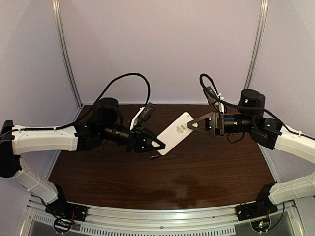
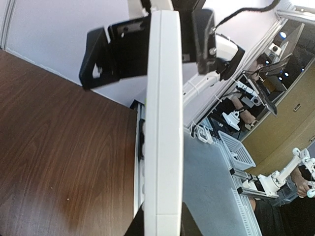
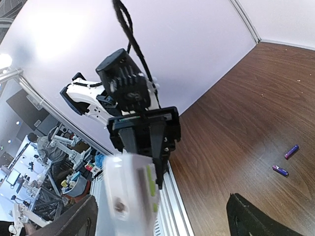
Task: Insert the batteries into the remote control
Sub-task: Pass from the left arm to the right, then remove the battery cover from the remote control.
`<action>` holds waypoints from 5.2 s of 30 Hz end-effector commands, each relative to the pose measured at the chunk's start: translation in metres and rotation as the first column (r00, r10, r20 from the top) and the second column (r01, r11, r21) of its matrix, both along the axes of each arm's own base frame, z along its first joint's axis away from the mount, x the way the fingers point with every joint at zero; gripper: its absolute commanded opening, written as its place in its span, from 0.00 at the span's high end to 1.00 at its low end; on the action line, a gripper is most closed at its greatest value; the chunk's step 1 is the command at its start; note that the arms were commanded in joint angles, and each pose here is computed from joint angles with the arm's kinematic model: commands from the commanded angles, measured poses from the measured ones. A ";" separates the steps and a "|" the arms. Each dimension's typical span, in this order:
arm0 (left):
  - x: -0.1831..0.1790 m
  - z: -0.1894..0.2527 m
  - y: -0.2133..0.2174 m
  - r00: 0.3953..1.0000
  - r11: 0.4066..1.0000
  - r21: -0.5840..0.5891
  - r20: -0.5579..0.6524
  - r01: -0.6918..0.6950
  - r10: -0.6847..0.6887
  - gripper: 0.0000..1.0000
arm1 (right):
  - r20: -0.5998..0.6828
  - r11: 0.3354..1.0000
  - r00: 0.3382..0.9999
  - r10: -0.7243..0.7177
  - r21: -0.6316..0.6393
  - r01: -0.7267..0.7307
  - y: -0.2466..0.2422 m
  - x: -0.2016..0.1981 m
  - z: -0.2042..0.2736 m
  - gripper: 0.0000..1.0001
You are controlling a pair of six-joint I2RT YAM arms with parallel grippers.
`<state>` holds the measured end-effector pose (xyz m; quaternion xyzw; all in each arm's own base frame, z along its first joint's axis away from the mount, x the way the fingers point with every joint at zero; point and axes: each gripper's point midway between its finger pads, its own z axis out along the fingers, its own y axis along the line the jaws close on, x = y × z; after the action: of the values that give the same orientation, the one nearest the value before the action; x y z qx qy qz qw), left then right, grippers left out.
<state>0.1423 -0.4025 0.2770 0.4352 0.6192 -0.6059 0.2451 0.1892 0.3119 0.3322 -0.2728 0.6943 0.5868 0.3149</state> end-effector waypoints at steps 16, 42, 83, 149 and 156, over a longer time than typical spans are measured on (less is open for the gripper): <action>0.024 0.033 -0.022 0.996 0.982 -0.178 -0.077 -0.058 0.045 1.00 | -0.097 0.985 0.995 -0.032 0.168 0.048 0.014 0.015 0.014 0.53; 0.075 -0.007 -0.014 0.873 0.912 -0.058 -0.319 -0.407 0.369 0.43 | -0.140 0.929 0.927 -0.347 0.086 0.360 -0.017 0.051 -0.008 1.00; 0.087 -0.025 -0.062 0.829 0.923 -0.003 -0.440 -0.385 0.345 0.63 | -0.087 0.897 0.895 -0.438 0.015 0.441 -0.024 0.062 -0.024 1.00; 0.087 -0.047 -0.058 0.821 0.920 0.048 -0.434 -0.390 0.371 0.68 | -0.105 0.871 0.871 -0.479 0.069 0.487 -0.046 0.063 -0.003 1.00; 0.087 -0.044 -0.061 0.825 0.924 0.048 -0.434 -0.380 0.362 0.65 | -0.087 0.851 0.850 -0.520 0.032 0.524 -0.051 0.068 -0.010 1.00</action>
<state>0.2259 -0.4608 0.2355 0.1524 0.7135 -0.6472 0.2210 0.2536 0.2687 0.2948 -0.0453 0.7574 0.5099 0.4053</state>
